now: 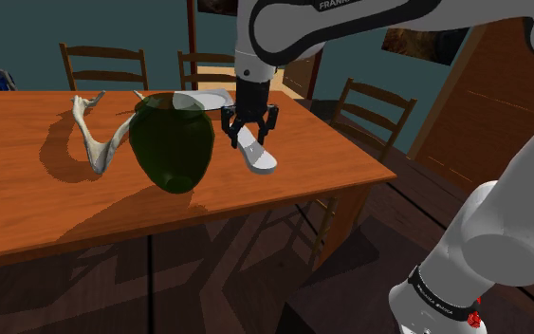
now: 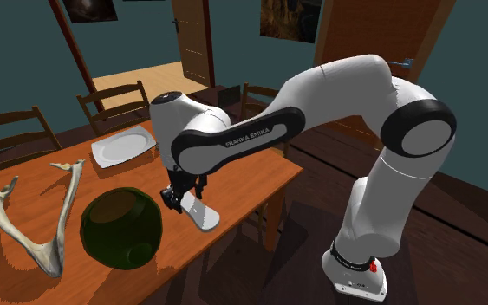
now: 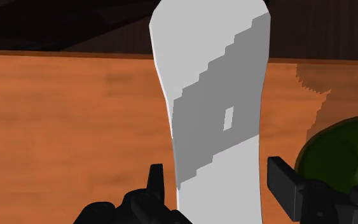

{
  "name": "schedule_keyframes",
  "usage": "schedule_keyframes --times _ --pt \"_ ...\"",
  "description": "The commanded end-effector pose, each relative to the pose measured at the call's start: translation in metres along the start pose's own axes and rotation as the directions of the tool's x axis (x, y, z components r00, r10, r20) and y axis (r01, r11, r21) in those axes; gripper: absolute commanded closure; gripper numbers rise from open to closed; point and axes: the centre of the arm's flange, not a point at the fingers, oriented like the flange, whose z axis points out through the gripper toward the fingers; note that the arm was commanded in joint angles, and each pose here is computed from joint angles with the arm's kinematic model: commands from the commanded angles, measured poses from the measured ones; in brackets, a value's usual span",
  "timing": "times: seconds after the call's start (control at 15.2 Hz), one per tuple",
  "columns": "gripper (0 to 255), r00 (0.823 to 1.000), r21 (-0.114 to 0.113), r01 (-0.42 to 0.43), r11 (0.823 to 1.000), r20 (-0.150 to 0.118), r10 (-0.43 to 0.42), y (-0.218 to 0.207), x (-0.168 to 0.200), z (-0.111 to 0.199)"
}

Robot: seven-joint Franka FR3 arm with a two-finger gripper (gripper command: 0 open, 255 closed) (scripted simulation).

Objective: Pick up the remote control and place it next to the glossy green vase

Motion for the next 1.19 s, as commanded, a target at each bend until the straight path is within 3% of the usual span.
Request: schedule_keyframes --times 0.0,1.12 --pt "255 1.0 0.001 0.0 1.0 -0.001 0.0 0.001 0.001 0.01" --pt "255 1.0 0.001 0.0 1.0 -0.001 0.0 0.002 0.001 0.1"
